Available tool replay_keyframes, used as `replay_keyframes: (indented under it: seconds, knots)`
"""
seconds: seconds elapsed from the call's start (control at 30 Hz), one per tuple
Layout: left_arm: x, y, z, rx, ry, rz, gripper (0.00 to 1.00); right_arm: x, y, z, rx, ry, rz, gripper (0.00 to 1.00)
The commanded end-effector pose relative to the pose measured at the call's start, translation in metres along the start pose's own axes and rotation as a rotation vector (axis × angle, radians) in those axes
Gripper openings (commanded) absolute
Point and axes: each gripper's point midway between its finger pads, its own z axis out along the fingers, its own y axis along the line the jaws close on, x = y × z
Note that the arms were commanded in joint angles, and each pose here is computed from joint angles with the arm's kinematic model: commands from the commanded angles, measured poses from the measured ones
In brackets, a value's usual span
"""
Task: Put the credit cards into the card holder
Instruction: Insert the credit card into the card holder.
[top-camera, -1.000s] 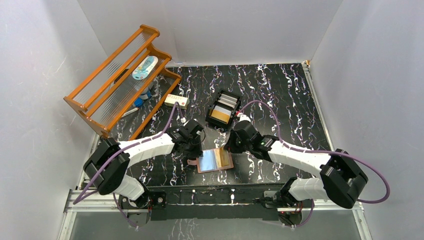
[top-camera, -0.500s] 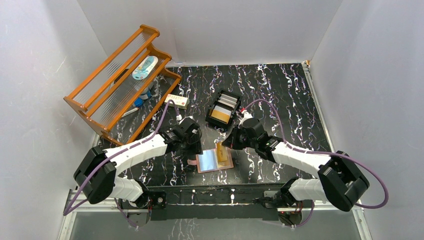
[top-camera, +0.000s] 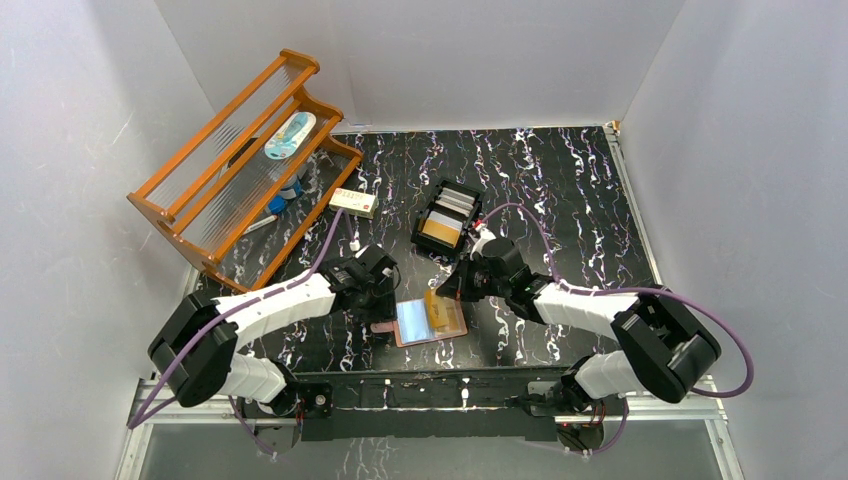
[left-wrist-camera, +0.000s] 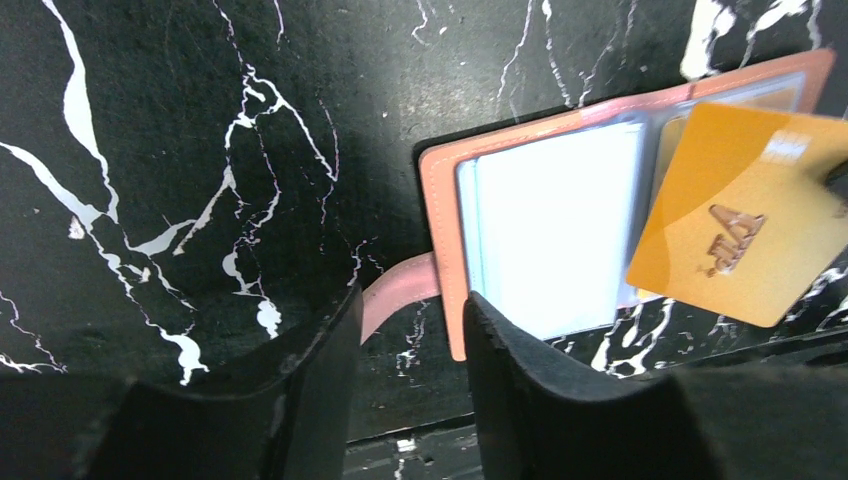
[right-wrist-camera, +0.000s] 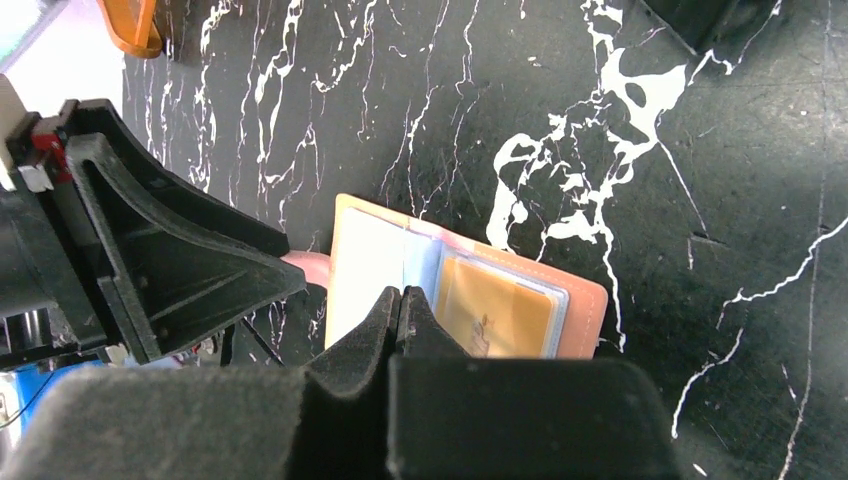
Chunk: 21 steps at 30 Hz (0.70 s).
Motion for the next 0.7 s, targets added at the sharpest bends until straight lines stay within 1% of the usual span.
replay_keyframes:
  seconds: [0.0, 0.1, 0.17, 0.43, 0.67]
  knots:
    - [0.007, 0.009, 0.009, -0.012, 0.010, 0.020, 0.35, -0.008, 0.011, 0.005, -0.075, -0.038, 0.004, 0.00]
    - [0.009, 0.007, 0.011, 0.004, 0.011, 0.022, 0.24, -0.003, 0.009, 0.005, -0.085, -0.029, 0.023, 0.00]
    - [0.009, 0.007, 0.013, 0.011, 0.009, 0.022, 0.19, 0.001, 0.006, 0.005, -0.080, -0.021, 0.034, 0.00]
    - [0.014, 0.009, 0.024, 0.005, 0.029, 0.027, 0.16, 0.006, -0.006, 0.005, -0.048, -0.029, 0.084, 0.00]
    - [0.014, 0.003, 0.030, 0.021, 0.041, 0.033, 0.15, 0.011, -0.007, 0.010, -0.073, -0.028, 0.129, 0.00]
